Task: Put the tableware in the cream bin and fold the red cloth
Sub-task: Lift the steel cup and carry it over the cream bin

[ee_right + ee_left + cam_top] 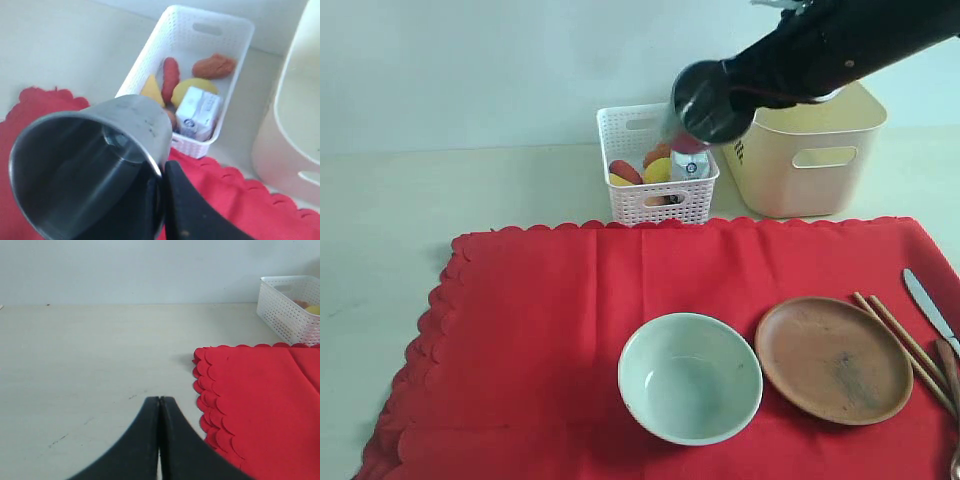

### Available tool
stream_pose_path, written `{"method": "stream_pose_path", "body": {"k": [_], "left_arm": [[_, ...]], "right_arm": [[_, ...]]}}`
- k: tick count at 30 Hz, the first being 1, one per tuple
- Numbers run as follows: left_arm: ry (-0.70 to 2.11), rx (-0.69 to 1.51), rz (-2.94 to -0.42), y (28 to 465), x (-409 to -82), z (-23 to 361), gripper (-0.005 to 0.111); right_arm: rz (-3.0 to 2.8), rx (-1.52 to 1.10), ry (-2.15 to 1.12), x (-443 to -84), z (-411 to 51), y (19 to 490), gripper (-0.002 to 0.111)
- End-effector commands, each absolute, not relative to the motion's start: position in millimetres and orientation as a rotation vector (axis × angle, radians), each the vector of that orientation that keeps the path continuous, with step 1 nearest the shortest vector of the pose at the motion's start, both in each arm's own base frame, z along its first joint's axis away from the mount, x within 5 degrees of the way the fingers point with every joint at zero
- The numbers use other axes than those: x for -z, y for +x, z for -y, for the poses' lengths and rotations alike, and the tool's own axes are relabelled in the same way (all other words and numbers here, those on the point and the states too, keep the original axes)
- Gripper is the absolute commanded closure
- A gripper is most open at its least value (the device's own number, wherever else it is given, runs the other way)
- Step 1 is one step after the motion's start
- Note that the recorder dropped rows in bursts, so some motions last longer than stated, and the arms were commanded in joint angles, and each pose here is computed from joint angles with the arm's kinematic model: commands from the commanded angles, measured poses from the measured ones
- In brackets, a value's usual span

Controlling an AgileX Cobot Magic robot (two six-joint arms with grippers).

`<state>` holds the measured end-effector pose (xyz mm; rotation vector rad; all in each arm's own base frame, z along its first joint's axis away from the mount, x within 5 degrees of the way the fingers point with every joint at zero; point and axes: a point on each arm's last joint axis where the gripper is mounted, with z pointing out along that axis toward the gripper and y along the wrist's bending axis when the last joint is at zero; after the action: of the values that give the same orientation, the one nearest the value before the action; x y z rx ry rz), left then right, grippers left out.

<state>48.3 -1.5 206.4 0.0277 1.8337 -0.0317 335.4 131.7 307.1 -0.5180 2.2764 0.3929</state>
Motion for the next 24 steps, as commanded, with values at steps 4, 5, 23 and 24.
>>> {"method": "stream_pose_path", "body": {"k": [4, 5, 23, 24], "left_arm": [[0.024, 0.035, -1.819, 48, -207, 2, 0.107], [0.024, 0.035, -1.819, 48, -207, 2, 0.107], [0.024, 0.035, -1.819, 48, -207, 2, 0.107], [0.024, 0.035, -1.819, 48, -207, 2, 0.107]], "right_arm": [[-2.157, -0.366, -0.368, -332, -107, 356, 0.108], [-2.152, -0.364, -0.349, -333, -104, 360, 0.108], [-2.224, -0.235, -0.199, -266, -39, 477, 0.108], [-2.225, -0.224, -0.200, -262, -37, 483, 0.108]]}}
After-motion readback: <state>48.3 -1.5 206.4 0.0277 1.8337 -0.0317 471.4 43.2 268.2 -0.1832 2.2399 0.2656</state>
